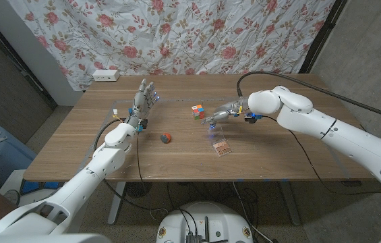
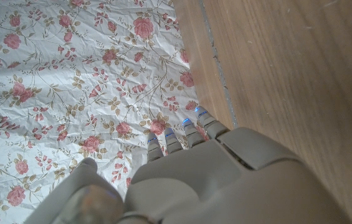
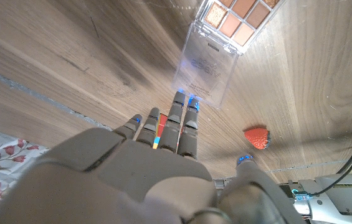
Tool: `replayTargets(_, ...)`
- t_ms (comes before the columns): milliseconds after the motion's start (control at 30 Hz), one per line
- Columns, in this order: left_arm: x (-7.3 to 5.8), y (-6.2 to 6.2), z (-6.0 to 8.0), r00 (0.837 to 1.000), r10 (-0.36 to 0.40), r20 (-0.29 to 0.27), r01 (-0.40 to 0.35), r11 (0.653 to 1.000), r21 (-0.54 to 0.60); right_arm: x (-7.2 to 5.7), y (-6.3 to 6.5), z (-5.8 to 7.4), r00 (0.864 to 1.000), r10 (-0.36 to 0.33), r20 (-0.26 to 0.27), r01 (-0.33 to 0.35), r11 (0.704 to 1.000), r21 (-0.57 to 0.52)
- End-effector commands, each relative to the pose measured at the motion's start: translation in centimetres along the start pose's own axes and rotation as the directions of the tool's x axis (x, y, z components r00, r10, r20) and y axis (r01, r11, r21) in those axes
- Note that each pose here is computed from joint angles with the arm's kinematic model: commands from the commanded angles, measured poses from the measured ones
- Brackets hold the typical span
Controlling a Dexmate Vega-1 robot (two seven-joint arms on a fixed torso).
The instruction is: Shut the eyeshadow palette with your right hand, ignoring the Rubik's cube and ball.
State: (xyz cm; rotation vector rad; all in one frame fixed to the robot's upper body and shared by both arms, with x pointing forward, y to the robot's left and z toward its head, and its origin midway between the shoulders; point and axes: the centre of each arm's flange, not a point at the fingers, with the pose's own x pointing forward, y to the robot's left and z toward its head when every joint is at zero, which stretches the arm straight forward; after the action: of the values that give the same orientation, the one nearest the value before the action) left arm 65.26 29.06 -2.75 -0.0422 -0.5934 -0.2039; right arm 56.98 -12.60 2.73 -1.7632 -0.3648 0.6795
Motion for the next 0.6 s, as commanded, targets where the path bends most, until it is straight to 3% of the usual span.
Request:
replayTargets(33,0.01,-0.02,0.02,1.000,0.000,0.000,0.000,1.000,0.000,0.21,-0.34,0.62,1.000,0.000,0.004,0.000,1.000,-0.019)
replayTargets(600,0.01,-0.02,0.01,1.000,-0.003,0.000,0.003,1.000,0.000,0.54,-0.53,1.03,1.000,0.003,-0.015,-0.004,0.999,-0.053)
